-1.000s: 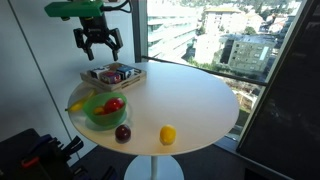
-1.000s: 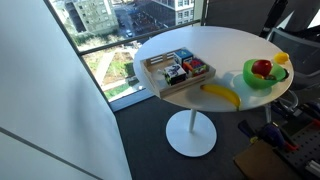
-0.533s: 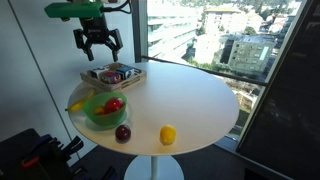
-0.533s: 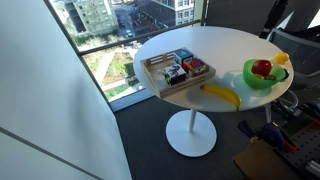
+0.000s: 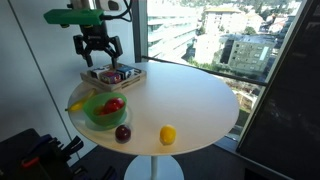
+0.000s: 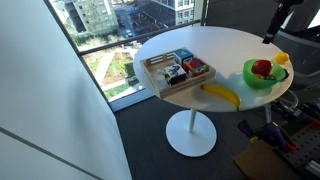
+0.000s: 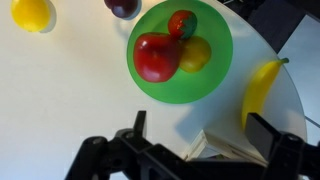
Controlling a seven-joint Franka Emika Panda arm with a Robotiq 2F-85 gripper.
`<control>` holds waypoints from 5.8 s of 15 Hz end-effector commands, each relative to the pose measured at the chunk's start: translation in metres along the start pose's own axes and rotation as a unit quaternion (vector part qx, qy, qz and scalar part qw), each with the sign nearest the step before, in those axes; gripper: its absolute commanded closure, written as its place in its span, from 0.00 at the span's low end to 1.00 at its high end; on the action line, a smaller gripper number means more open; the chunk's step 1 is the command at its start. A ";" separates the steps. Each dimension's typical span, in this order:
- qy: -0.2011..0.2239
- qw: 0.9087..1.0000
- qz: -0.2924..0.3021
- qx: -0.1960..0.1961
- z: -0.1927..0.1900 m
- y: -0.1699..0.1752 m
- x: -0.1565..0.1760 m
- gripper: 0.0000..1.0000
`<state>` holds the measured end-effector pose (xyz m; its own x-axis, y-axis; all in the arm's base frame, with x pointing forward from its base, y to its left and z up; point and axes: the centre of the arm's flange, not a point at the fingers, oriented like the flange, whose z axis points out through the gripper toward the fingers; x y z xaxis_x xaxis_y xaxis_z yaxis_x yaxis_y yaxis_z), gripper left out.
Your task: Pick up the brown round object and put it in the green bowl
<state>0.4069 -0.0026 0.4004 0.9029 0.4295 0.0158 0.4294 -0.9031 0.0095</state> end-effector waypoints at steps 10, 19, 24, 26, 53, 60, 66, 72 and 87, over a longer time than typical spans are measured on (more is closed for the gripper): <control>-0.035 0.999 0.037 -0.005 0.042 0.025 -0.044 0.00; -0.034 0.995 0.098 -0.001 0.064 0.060 -0.082 0.00; -0.035 0.988 0.151 0.001 0.073 0.088 -0.103 0.00; -0.036 0.985 0.169 0.004 0.077 0.096 -0.109 0.00; -0.059 0.899 0.434 -0.004 0.099 0.148 -0.117 0.00; -0.061 0.899 0.434 -0.003 0.101 0.147 -0.117 0.00; -0.072 0.894 0.442 -0.014 0.112 0.142 -0.113 0.00; -0.075 0.904 0.422 -0.016 0.127 0.134 -0.108 0.00; -0.042 0.916 0.398 -0.012 0.157 0.118 -0.110 0.00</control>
<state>0.3624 -0.1593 0.2475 0.9189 -0.3892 -0.0641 -0.3860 -0.9208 0.0565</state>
